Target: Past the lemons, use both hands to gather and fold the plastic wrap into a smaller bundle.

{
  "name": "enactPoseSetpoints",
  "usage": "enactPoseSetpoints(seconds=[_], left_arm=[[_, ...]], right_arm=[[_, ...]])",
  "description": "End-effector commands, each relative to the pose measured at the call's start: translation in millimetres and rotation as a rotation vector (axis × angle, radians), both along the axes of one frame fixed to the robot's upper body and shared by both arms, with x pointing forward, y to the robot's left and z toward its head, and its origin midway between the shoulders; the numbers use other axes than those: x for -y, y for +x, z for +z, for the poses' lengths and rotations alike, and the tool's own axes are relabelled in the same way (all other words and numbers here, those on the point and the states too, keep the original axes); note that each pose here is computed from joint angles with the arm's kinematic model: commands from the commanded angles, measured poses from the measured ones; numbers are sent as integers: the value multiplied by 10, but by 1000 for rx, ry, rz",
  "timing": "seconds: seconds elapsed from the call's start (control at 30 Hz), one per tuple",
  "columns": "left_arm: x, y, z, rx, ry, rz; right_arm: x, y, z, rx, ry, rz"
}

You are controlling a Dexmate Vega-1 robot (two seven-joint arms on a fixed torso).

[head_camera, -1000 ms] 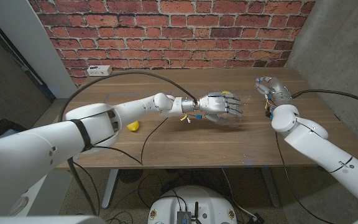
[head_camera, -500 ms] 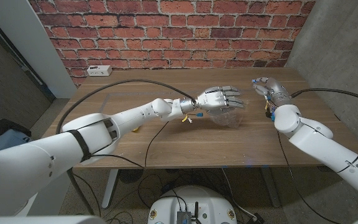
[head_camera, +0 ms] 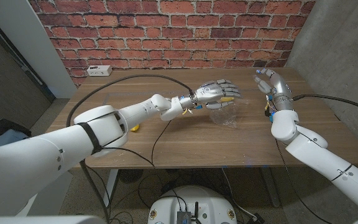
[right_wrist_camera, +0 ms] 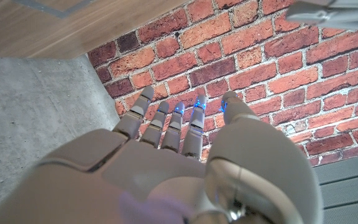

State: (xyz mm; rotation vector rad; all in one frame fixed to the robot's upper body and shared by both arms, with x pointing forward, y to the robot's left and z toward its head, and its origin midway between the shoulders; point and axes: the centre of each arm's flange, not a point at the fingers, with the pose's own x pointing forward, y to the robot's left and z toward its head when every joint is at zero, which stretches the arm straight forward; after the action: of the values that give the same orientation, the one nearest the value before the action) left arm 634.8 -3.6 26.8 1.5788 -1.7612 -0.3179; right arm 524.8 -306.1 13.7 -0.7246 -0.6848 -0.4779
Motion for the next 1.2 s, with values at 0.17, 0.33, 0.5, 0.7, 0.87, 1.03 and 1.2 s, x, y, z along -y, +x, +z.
enactPoseSetpoints(seconds=[0.17,0.33,0.5,0.7,0.87,1.03,1.2], left_arm=[[70,250,98,-332,154,200],[71,282,87,-362,176,230],[82,314,71,-410,235,276],[62,323,46,-427,266,292],[58,322,39,-451,281,298],[47,315,7,-465,305,301],[13,347,-28,-491,316,326]], right_arm=[[-35,12,-86,36,3,6],[-42,12,-86,35,-2,3],[-53,10,-86,35,-7,5],[-62,8,-82,39,-1,3],[-72,13,-77,39,-10,8],[-76,13,-76,37,-8,6],[-76,8,-80,37,-6,6]])
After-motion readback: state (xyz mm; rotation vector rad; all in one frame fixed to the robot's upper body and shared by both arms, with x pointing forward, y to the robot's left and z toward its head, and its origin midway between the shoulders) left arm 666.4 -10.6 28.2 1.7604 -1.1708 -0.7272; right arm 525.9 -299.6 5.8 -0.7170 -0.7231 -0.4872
